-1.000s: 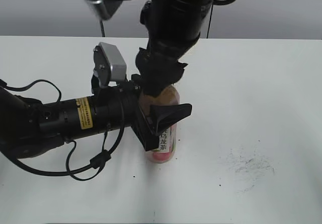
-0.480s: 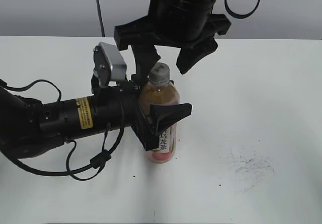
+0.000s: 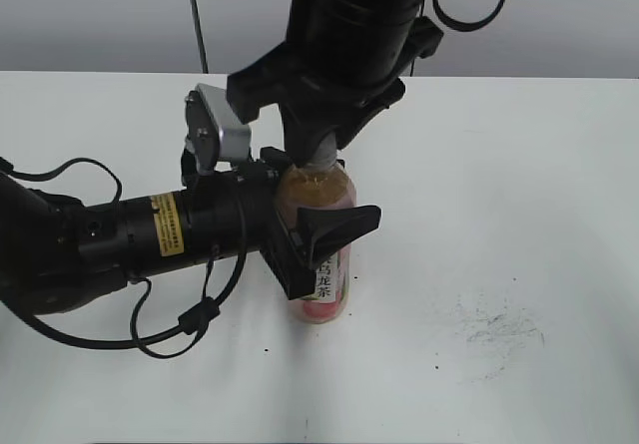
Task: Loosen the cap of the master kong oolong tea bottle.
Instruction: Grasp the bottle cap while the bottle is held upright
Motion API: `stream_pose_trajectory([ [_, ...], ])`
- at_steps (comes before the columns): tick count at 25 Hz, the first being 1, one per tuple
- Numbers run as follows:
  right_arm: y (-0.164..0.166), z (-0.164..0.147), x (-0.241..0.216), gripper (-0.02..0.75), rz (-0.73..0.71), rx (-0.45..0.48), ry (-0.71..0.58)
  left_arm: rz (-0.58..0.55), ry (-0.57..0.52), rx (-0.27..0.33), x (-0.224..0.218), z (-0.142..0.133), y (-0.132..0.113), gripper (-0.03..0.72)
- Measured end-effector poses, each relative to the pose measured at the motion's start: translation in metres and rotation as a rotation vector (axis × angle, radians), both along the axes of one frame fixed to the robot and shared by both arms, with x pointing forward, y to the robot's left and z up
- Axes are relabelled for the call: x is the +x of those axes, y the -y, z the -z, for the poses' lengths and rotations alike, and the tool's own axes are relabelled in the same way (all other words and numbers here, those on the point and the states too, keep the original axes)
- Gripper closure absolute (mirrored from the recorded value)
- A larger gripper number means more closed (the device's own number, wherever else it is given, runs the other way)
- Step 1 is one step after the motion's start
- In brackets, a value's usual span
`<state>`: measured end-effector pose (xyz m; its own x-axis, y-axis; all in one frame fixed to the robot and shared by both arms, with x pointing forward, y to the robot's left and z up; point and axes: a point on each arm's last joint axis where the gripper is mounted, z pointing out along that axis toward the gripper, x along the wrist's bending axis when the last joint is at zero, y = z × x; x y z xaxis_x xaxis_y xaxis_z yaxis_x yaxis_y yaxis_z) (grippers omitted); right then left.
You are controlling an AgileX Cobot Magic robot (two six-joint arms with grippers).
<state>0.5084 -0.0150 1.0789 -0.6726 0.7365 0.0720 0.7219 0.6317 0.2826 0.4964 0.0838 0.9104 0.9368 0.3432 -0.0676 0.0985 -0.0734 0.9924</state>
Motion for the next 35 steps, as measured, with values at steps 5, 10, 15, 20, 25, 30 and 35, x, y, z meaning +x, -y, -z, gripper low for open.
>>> stream_pose_trajectory([
  [5, -0.0007, 0.0001, -0.001, 0.464, -0.377, -0.071, 0.098, 0.004, 0.0, -0.001, -0.0005, 0.0, 0.0, 0.24],
  [10, -0.0006, 0.0001, -0.001, 0.464, -0.842, -0.152, 0.213, 0.011, 0.005, 0.002, -0.0011, 0.0001, 0.0002, 0.24],
  [15, -0.0006, -0.0001, -0.001, 0.464, -1.302, -0.23, 0.327, 0.014, 0.01, 0.003, -0.0012, 0.0001, 0.0003, 0.24],
  [20, -0.0007, -0.0002, -0.0013, 0.464, -1.781, -0.31, 0.445, 0.014, 0.011, 0.005, -0.0012, 0.0002, 0.0003, 0.24],
  [25, -0.0013, -0.0004, -0.0014, 0.464, -2.167, -0.378, 0.545, 0.012, 0.01, 0.004, -0.0011, 0.0001, 0.0002, 0.24],
  [30, -0.0013, -0.0005, -0.0007, 0.464, -2.447, -0.435, 0.618, 0.007, 0.005, 0.001, -0.0007, 0.0, 0.0001, 0.24],
  [35, -0.0022, -0.002, -0.0002, 0.464, -2.539, -0.457, 0.646, 0.005, 0.005, 0.0, -0.0006, 0.0, 0.0001, 0.24],
])
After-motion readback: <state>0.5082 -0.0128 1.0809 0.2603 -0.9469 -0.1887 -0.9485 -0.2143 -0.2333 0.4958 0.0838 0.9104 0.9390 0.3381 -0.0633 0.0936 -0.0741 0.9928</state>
